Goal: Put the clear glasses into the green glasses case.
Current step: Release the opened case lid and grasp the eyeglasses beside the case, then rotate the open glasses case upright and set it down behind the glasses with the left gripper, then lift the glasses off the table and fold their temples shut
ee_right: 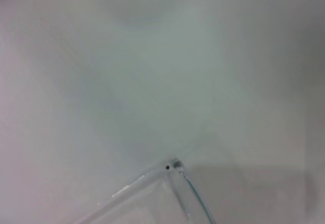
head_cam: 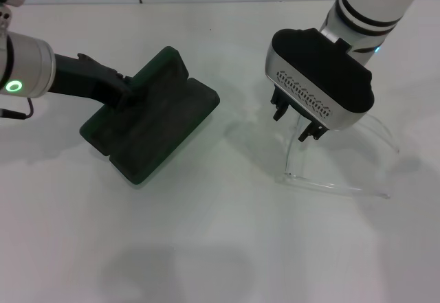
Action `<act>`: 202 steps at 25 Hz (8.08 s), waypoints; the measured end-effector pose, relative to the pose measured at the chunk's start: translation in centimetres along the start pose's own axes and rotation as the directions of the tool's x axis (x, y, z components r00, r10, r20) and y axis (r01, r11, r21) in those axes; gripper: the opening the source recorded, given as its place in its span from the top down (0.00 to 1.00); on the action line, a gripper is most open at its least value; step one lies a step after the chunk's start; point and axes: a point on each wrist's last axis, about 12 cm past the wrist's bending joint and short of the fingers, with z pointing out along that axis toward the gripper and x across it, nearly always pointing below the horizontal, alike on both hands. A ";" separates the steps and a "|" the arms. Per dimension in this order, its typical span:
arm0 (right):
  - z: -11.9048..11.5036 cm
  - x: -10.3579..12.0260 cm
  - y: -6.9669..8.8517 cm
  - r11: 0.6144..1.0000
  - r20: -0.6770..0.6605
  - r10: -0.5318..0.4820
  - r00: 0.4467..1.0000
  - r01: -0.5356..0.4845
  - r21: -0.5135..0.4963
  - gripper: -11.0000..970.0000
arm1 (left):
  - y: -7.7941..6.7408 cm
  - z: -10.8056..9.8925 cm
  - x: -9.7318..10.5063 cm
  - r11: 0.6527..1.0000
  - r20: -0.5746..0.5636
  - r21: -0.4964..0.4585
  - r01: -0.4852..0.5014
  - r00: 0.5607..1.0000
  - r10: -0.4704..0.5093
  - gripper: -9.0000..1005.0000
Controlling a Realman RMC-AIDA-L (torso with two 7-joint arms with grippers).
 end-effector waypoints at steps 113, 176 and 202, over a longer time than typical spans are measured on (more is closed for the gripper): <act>-5.5 3.3 34.4 0.446 0.852 0.504 0.141 -0.888 -0.116 0.87 | -12.8 8.9 -9.6 0.650 -0.038 0.137 -0.747 0.652 0.757 0.74; -6.8 6.4 37.0 0.091 0.986 0.137 0.091 -0.993 0.079 0.87 | -9.9 -3.1 -10.3 0.871 0.527 0.175 -0.459 0.791 0.311 0.69; -1.1 5.2 20.7 0.496 0.969 0.239 -0.062 -0.850 -0.177 0.87 | -11.6 -5.5 -6.4 0.735 0.727 0.386 -0.557 0.674 0.129 0.94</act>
